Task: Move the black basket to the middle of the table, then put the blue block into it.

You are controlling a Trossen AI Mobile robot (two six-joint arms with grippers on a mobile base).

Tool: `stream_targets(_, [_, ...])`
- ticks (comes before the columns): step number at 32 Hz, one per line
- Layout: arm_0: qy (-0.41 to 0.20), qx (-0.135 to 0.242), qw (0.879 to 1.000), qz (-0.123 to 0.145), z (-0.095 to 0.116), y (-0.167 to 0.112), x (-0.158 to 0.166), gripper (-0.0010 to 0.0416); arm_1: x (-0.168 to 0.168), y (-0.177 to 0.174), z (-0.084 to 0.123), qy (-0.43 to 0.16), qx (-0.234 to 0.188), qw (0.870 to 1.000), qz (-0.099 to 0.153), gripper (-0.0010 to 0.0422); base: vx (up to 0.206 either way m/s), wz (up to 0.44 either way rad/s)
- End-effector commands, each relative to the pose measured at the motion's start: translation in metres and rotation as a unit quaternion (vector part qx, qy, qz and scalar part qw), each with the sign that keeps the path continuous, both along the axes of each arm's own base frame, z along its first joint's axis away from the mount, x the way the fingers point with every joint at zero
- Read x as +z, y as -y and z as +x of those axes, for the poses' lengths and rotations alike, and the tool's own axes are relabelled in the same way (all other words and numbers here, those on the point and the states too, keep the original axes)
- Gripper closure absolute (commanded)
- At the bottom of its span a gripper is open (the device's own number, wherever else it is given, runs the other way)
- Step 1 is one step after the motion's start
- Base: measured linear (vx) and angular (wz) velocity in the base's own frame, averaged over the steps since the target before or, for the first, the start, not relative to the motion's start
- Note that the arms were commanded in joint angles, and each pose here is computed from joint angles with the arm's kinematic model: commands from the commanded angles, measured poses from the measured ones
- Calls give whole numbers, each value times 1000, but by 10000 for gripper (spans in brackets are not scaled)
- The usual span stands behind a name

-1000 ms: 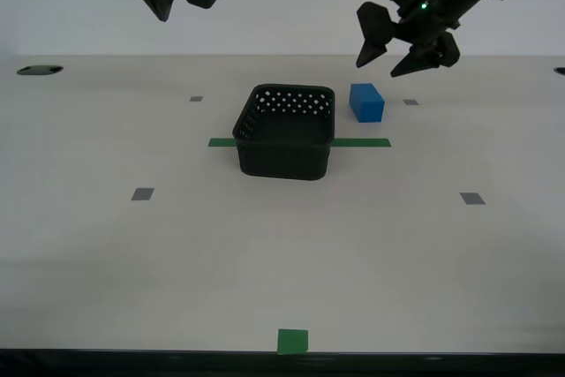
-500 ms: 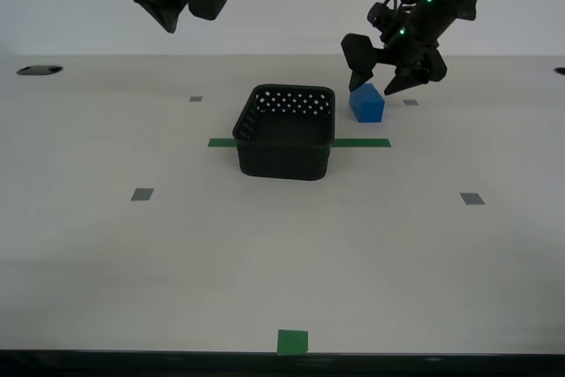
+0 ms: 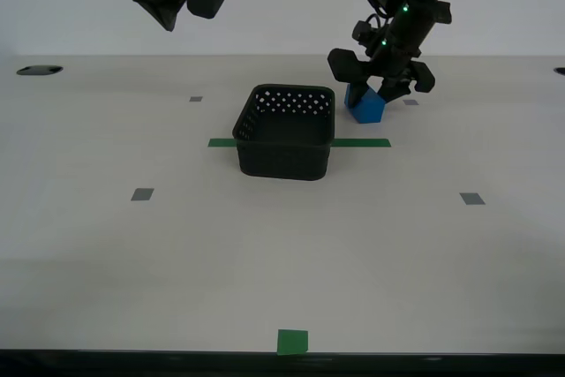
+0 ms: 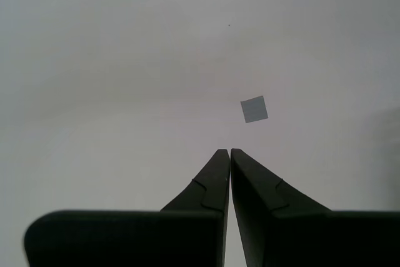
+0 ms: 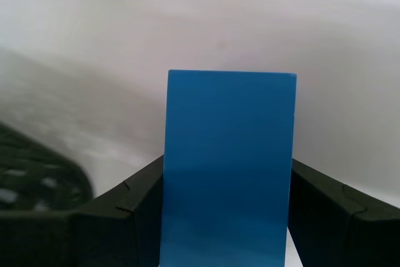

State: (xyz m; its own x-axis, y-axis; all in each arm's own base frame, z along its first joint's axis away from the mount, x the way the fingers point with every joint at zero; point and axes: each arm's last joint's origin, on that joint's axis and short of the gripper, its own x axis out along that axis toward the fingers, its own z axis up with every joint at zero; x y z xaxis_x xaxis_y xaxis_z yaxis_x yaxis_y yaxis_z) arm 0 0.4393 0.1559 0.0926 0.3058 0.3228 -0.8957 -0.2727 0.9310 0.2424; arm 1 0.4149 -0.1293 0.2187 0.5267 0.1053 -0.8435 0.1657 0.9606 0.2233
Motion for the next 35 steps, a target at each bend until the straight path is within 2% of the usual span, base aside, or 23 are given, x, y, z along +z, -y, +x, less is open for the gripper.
stream_targets(1, [-3, -1, 1000, 1, 2, -1, 6, 304, 0, -1, -1, -3, 2, 1000, 7, 412, 0, 0])
stream_targets(2, [-3, -1, 1000, 1, 3, -1, 7, 324, 0, -1, -1, -6, 1, 1000, 8, 412, 0, 0])
stream_targets(4, [-2, 0, 1000, 1, 4, -2, 11, 412, 0, 0, -1, -5, 1, 1000, 7, 412, 0, 0])
stream_targets(6, [-1, 1, 1000, 1, 5, -2, 16, 400, 0, 0, -1, -4, 1, 1000, 7, 412, 0, 0])
stream_targets(8, [-3, 4, 1000, -1, 5, -2, 22, 409, 0, 0, -1, -3, 1, 1000, 7, 412, 0, 0])
stream_targets(13, [-31, 17, 999, -13, -10, 3, 53, 406, 0, 0, 0, 1, 1, 1000, 6, 412, 0, 0])
stream_targets(16, [-44, 37, 998, 24, -22, 1, 76, 406, 1, 0, 0, 2, 1, 1000, 5, 412, 0, 0])
stream_targets(20, [-34, 57, 997, 31, -37, -11, 92, 406, 1, 0, 0, 2, 1, 1000, 5, 412, 0, 0])
stream_targets(23, [-35, 107, 993, 34, -58, -49, 95, 406, 1, 0, 0, 3, 1, 1000, 5, 412, 0, 0])
stream_targets(25, [-35, 122, 991, 34, -65, -60, 95, 406, 1, 0, 0, 4, 1, 1000, 4, 412, 0, 0])
stream_targets(26, [-31, 150, 988, 35, -77, -82, 95, 406, 1, 0, 1, 5, 1, 1000, 4, 412, 0, 0])
stream_targets(29, [-20, 191, 981, 39, -96, -112, 96, 406, 1, 0, 1, 8, 1, 1000, 3, 412, 0, 0])
stream_targets(33, [11, 232, 972, 44, -105, -128, 92, 406, 4, 1, 2, 16, 1, 1000, 1, 412, 0, 0])
stream_targets(35, [19, 230, 972, 34, -104, -127, 92, 401, 4, 1, 2, 16, 1, 1000, 0, 412, 0, 0])
